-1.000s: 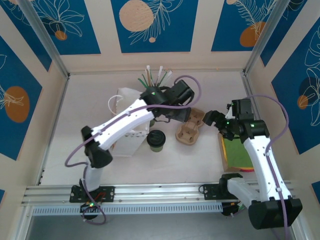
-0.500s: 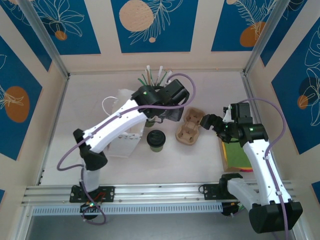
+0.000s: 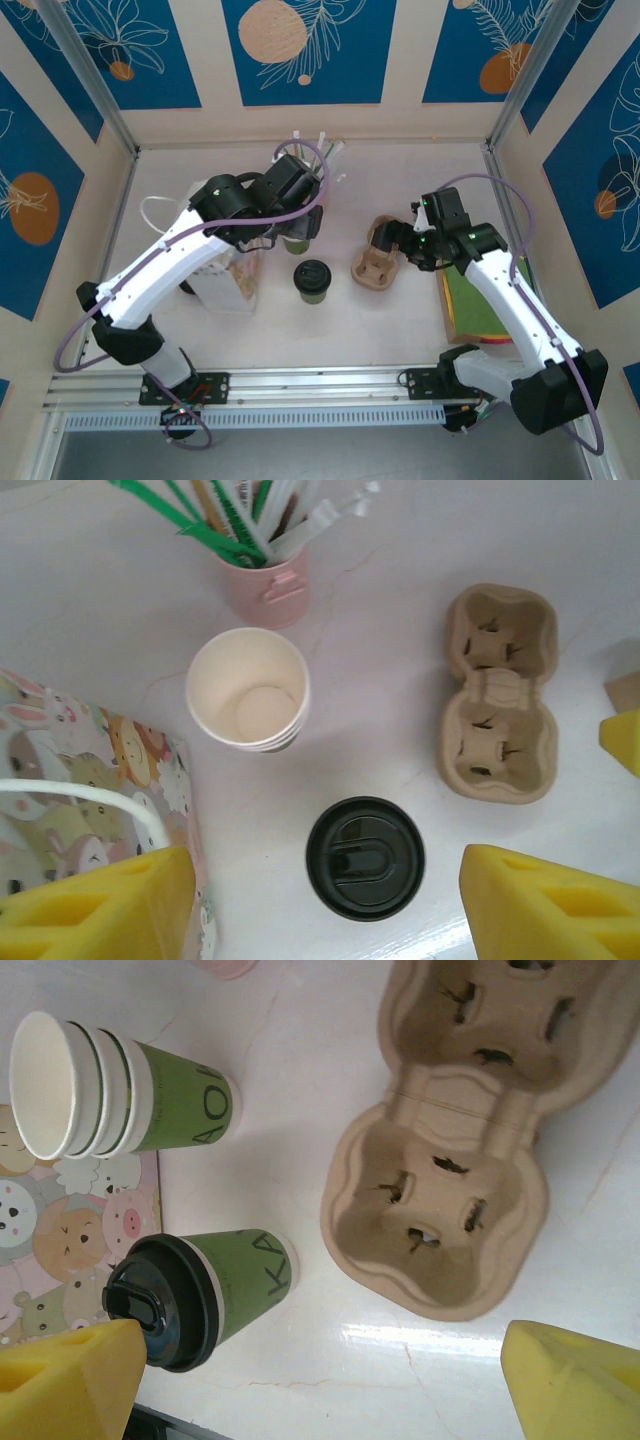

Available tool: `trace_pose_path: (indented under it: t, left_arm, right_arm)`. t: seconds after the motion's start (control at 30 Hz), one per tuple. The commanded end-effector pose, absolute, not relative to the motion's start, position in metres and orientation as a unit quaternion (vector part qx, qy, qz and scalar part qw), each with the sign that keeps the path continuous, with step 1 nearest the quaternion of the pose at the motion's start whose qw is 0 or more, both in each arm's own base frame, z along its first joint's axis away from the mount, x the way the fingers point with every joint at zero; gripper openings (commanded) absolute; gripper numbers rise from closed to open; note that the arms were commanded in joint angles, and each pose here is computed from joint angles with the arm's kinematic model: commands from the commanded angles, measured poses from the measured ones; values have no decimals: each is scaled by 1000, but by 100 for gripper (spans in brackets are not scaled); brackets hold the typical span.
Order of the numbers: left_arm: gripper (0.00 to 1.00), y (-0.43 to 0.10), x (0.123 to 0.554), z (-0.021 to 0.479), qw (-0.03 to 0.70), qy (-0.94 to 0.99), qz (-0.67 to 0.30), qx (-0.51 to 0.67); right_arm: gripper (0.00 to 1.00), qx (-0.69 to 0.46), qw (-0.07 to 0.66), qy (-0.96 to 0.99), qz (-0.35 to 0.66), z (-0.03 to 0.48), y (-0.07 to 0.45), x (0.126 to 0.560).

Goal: Pack the takeout coffee

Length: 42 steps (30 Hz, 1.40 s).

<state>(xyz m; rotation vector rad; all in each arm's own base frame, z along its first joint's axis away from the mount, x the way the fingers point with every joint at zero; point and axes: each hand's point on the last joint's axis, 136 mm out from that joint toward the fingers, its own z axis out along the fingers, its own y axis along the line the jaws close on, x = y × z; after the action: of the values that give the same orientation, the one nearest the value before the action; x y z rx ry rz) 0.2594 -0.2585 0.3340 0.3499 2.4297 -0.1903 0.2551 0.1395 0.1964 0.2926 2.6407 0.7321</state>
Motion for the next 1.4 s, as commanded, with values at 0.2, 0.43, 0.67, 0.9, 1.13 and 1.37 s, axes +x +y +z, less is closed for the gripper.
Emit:
trace_pose_path:
  t: [0.2,0.43,0.67,0.9,1.13,1.37]
  left_arm:
    - [77,-230,263,348,353,927,-76,100]
    - [91,-214,257,356,359,925,-59,105]
    - [100,-179,253,370,383,919,-47,78]
    - [100,-189,250,398,417,899,-105,85]
    - [97,-253,260,404,410,889,-145,142]
    - [93,-331,269,375,368,894,-173,189]
  right_arm:
    - [92,86,202,941,259,205,158,271]
    - [93,84,200,942,255,202,159,272]
    - [93,79,200,943,254,201,160,274]
    - [93,78,203,942,254,202,160,278]
    - [96,96,207,943,242,202,146,277]
    - [99,160,226,932,233,201,103,264]
